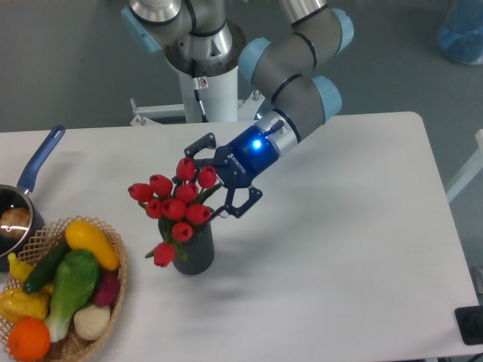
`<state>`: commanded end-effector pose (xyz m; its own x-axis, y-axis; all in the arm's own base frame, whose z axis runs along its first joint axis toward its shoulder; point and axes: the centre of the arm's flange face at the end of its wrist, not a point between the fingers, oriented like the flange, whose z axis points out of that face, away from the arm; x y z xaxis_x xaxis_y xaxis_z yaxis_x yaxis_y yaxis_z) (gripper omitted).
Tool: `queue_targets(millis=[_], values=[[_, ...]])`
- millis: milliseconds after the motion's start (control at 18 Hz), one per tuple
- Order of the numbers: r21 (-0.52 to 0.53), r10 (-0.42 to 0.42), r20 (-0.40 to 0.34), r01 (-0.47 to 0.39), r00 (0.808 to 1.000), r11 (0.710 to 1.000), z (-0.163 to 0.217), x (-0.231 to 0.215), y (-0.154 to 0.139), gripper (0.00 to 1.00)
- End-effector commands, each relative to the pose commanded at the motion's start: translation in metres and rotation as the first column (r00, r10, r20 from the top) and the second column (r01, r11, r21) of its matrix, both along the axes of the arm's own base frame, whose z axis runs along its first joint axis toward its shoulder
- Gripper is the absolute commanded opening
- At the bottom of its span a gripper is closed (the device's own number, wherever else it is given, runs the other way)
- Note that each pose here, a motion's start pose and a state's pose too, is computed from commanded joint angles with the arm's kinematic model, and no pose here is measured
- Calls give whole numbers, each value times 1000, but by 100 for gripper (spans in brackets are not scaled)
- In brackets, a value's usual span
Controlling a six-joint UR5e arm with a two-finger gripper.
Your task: Insert the flowers into the vase
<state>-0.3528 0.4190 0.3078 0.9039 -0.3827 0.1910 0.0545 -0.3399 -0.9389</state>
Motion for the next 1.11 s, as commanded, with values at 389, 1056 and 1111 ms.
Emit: queue_targets(millis=[389, 1056, 1111], values=[[-110, 39, -189, -61, 981, 992, 42, -26, -23, 100], [-381, 25, -519, -258, 854, 888, 69, -105, -75, 100], [-421, 7, -540, -277, 842, 864, 69, -111, -75, 100]])
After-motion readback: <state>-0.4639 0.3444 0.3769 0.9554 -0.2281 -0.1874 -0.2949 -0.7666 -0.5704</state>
